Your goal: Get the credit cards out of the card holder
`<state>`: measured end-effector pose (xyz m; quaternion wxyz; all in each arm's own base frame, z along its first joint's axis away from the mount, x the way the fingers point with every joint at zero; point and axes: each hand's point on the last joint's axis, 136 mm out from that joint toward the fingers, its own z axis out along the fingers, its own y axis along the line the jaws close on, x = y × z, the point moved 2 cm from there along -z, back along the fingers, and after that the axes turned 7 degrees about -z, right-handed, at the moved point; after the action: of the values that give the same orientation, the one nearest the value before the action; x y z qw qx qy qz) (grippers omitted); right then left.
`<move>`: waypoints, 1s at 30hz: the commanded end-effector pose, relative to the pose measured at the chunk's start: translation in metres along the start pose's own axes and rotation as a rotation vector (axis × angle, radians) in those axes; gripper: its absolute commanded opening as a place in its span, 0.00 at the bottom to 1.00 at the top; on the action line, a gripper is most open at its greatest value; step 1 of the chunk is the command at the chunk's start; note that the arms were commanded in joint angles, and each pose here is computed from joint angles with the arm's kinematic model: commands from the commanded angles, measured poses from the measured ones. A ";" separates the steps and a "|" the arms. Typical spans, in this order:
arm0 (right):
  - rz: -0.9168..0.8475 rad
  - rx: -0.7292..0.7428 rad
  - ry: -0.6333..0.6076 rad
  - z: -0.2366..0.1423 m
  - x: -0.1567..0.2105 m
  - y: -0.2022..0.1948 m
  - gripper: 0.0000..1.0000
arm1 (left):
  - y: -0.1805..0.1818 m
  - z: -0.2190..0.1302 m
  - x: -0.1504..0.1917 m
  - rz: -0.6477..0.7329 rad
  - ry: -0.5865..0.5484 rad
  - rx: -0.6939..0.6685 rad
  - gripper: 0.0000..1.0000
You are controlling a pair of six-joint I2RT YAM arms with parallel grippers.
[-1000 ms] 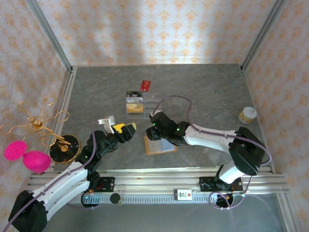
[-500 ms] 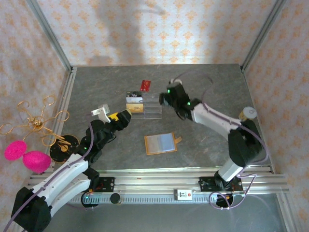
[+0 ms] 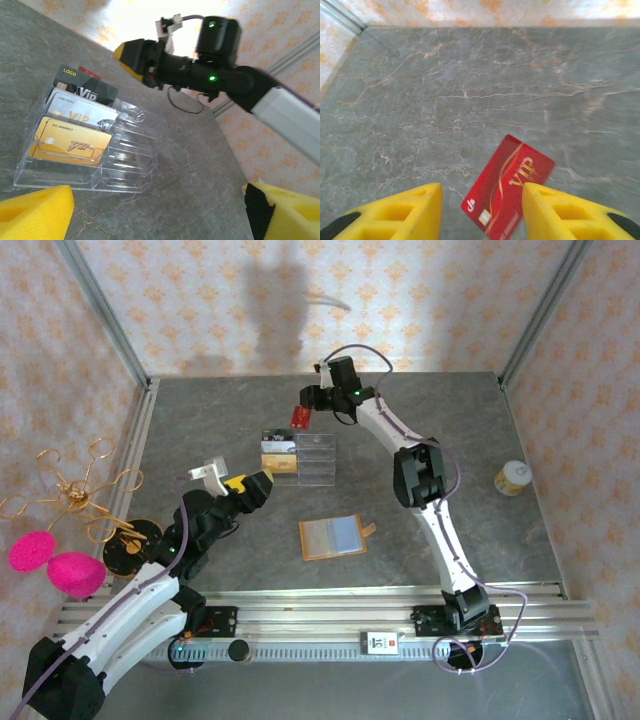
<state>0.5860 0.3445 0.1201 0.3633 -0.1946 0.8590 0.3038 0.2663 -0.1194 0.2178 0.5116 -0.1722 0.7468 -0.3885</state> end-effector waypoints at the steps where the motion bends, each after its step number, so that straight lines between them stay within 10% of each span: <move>1: 0.060 -0.174 0.058 0.009 0.013 0.023 0.45 | 0.005 -0.001 0.005 -0.007 0.017 0.006 0.88; 12: 0.119 -0.242 0.063 0.033 0.037 0.028 0.45 | 0.011 0.001 0.012 -0.018 0.036 0.001 0.88; 20: 0.230 0.067 0.146 0.044 0.074 -0.032 0.44 | 0.012 0.000 0.013 -0.030 0.035 0.002 0.88; 30: 0.260 0.467 0.147 -0.045 0.096 -0.071 0.44 | 0.014 -0.004 0.014 -0.039 0.029 0.004 0.88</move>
<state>0.5443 0.3070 0.0534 0.2947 -0.0759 0.9244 0.2298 0.2595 -0.1194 0.1998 0.4931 -0.1775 0.7544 -0.3953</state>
